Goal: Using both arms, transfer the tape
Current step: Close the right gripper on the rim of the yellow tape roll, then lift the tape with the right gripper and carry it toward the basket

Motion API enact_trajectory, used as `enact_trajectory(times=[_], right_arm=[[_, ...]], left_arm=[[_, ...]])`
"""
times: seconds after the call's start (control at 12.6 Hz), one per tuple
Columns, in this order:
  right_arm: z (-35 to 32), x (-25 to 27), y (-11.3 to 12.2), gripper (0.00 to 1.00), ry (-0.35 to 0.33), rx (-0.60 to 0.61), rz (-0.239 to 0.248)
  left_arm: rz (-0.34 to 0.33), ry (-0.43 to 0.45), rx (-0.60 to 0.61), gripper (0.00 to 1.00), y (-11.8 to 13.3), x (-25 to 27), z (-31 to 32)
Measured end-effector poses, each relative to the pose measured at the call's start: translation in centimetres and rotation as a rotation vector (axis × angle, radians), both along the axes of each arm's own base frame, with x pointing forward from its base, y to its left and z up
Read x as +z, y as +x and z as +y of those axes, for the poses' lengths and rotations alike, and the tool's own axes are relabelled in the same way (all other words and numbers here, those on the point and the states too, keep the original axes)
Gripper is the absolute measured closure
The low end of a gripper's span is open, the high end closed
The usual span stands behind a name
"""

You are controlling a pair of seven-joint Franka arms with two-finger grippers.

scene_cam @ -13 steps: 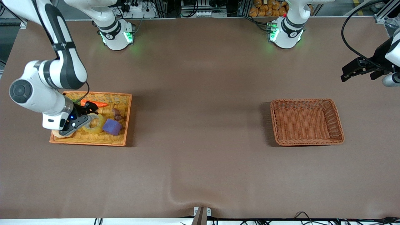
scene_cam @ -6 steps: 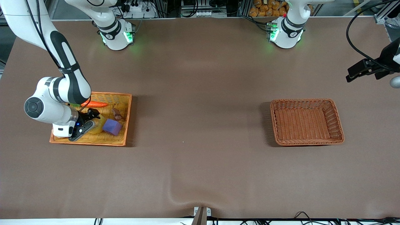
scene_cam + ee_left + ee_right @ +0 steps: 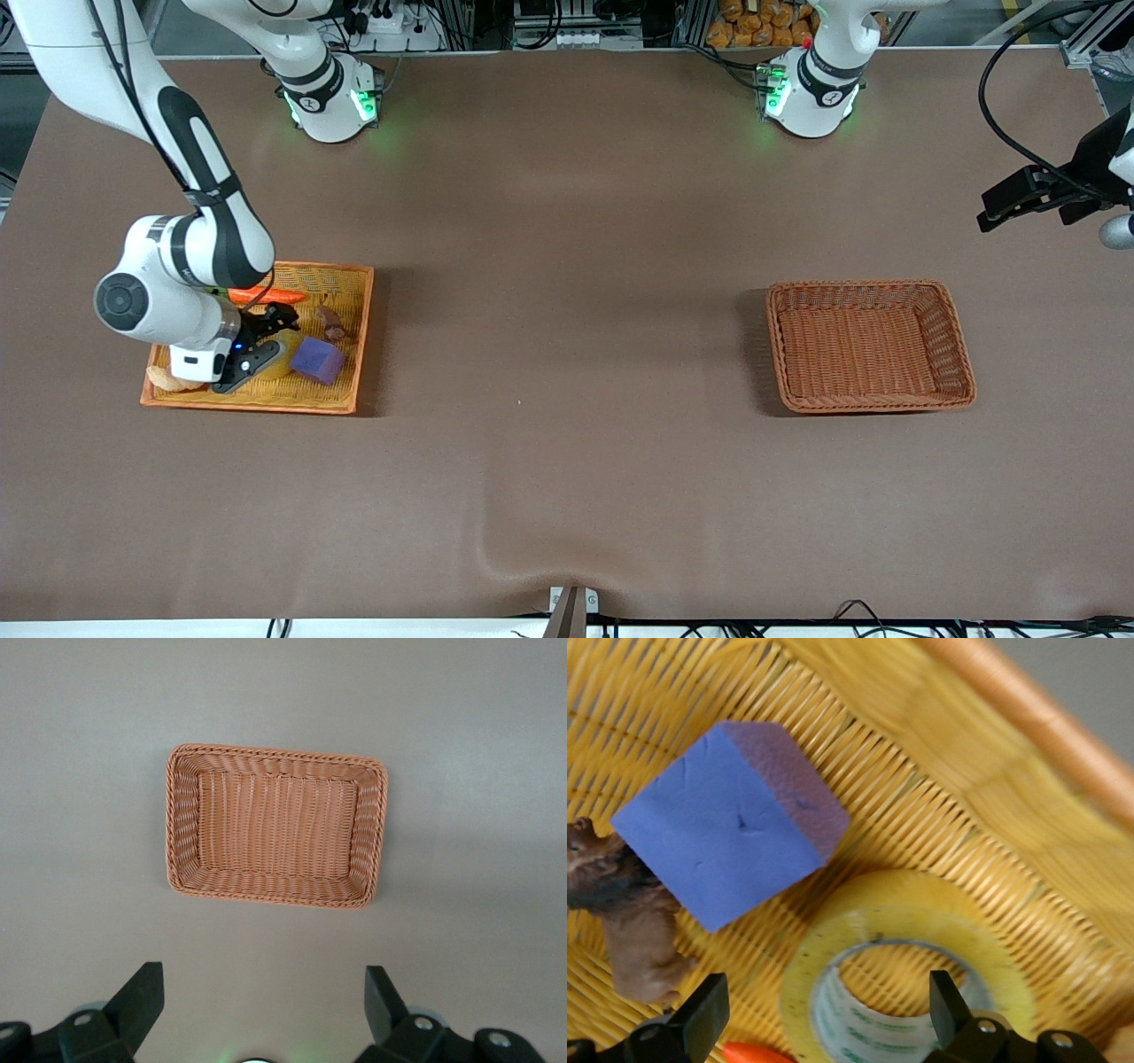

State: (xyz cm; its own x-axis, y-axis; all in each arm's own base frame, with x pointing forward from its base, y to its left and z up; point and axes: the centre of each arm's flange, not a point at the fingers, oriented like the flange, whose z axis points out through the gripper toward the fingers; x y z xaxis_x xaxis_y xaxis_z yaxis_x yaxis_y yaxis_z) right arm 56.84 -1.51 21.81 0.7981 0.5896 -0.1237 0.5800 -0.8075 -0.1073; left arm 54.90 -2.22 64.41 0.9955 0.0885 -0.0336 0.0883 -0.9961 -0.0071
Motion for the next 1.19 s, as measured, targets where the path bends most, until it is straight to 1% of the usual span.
enact_trajectory(times=[0.08, 0.16, 0.24, 0.4, 0.64, 0.72, 0.88, 1.03, 1.19], right_arm=[[0.2, -0.5, -0.4, 0.0, -0.002, -0.009, -0.003], [0.2, -0.9, -0.7, 0.01, -0.004, -0.013, -0.018], [0.2, -1.4, -1.1, 0.07, -0.005, -0.015, -0.035], [0.1, -1.9, -1.6, 0.32, -0.006, -0.016, -0.037], [0.2, -1.2, -1.5, 0.69, -0.005, -0.016, -0.036], [0.1, -0.3, -1.5, 0.78, -0.005, -0.019, -0.032], [0.3, 3.4, -0.8, 0.78, -0.001, -0.016, -0.01], [1.0, 8.9, 0.4, 0.78, 0.003, -0.002, 0.012], [3.6, 14.8, 1.7, 0.78, 0.002, 0.022, 0.01]], left_arm=[[0.0, 0.0, 0.0, 0.0, 0.0, 0.0, 0.0], [0.0, 0.0, -0.001, 0.0, 0.0, 0.0, 0.0], [0.001, 0.0, -0.001, 0.0, 0.0, 0.0, -0.1], [0.002, 0.0, -0.003, 0.0, 0.0, 0.0, -0.1], [0.004, 0.0, -0.01, 0.0, 0.0, -0.1, -0.6], [0.005, 0.0, -0.011, 0.0, 0.0, -0.1, -0.6], [0.008, 0.0, -0.01, 0.0, 0.1, -0.3, -0.6], [0.011, 0.0, -0.011, 0.0, 0.2, -0.5, -0.6], [0.012, 0.0, -0.011, 0.0, 0.2, -0.5, -0.6]])
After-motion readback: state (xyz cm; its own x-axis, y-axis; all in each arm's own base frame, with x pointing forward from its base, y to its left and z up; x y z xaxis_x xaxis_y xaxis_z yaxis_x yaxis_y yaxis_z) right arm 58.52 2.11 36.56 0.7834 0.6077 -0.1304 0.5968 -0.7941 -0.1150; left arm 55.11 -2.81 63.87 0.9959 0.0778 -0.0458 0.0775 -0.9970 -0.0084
